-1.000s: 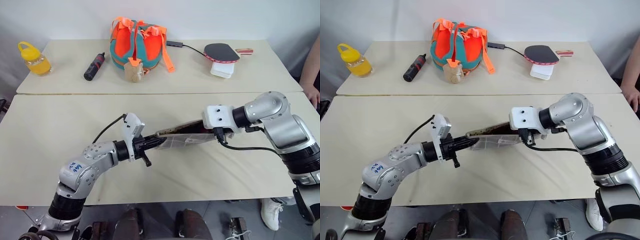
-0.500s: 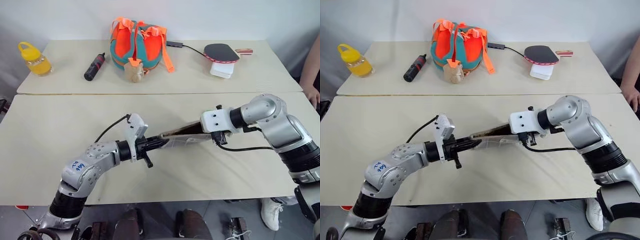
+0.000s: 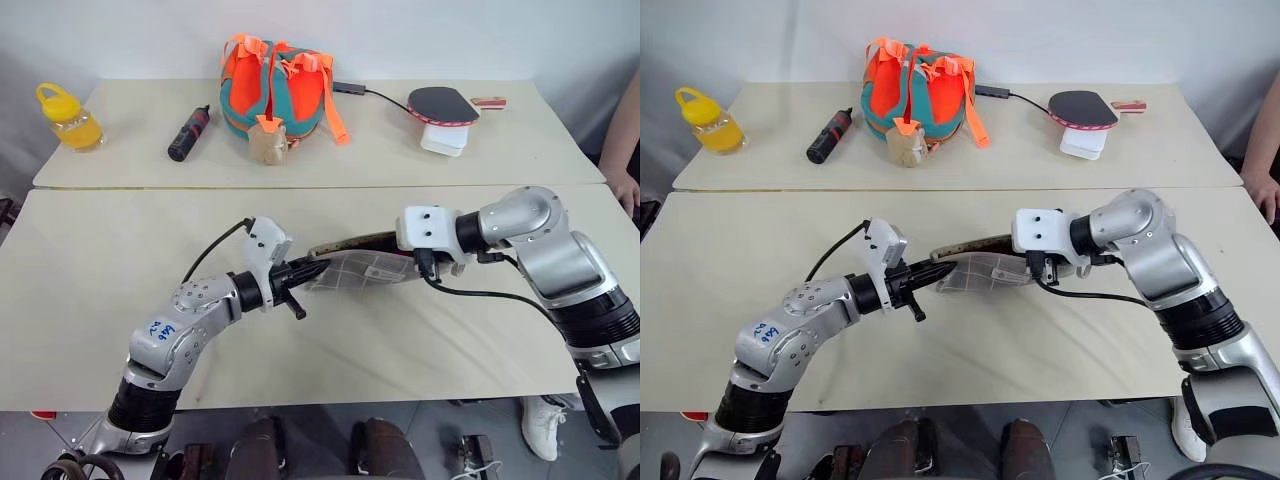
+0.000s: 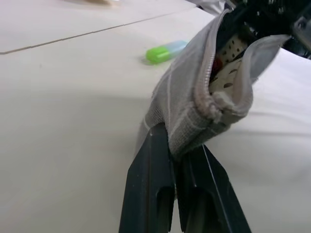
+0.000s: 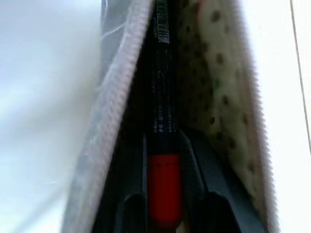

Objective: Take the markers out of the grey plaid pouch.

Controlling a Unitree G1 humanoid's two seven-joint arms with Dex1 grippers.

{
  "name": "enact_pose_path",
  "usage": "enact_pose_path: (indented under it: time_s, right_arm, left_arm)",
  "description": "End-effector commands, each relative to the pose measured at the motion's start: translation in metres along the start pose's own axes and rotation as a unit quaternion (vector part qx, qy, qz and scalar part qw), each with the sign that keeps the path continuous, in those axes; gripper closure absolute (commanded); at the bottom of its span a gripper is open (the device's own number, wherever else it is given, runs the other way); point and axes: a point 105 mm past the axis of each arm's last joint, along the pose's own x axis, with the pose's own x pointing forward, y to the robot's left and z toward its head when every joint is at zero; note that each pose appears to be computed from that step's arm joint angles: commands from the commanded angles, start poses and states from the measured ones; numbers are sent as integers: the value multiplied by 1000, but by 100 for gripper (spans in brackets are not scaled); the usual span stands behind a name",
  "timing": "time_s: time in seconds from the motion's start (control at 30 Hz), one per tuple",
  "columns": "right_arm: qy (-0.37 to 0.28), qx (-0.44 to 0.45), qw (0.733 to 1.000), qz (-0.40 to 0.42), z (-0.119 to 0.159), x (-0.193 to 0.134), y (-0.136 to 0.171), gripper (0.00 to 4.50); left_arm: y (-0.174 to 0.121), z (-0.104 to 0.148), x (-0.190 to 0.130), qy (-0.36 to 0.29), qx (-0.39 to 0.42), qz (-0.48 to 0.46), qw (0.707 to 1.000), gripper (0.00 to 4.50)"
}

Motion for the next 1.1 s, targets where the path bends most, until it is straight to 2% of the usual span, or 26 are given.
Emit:
enact_pose_path:
  time_s: [0.03,0.2,0.4,0.53,0.6,0.7,0.8,0.93,1.1]
  right_arm:
    - [-6,-30,1000,0,8,5,2,395]
    - [26,-32,999,-17,-8,-6,-6,395]
    - [51,13,998,-22,-32,-38,-9,395]
    - [43,17,999,-19,-34,-49,-8,395]
    - [42,10,999,-21,-32,-48,-8,395]
    - [3,15,1000,-26,-20,-42,-10,395]
    - [-15,23,1000,12,-12,-22,6,395]
    - [20,-12,999,37,-22,14,31,395]
    - [43,-24,999,-4,-29,13,10,395]
  left_arm:
    - [-7,5,3,-7,9,-14,1000,450]
    - [2,-11,-11,40,27,-1,999,450]
    - [15,-11,-20,37,32,20,999,450]
    - [24,-6,-22,24,29,39,999,450]
    - [23,-5,-21,22,27,33,999,450]
    - [19,-4,-18,18,27,23,999,450]
    - [14,-4,-14,13,14,15,1000,450]
    - [6,-4,-10,7,8,3,1000,450]
    - [4,-5,-10,9,8,1,1000,450]
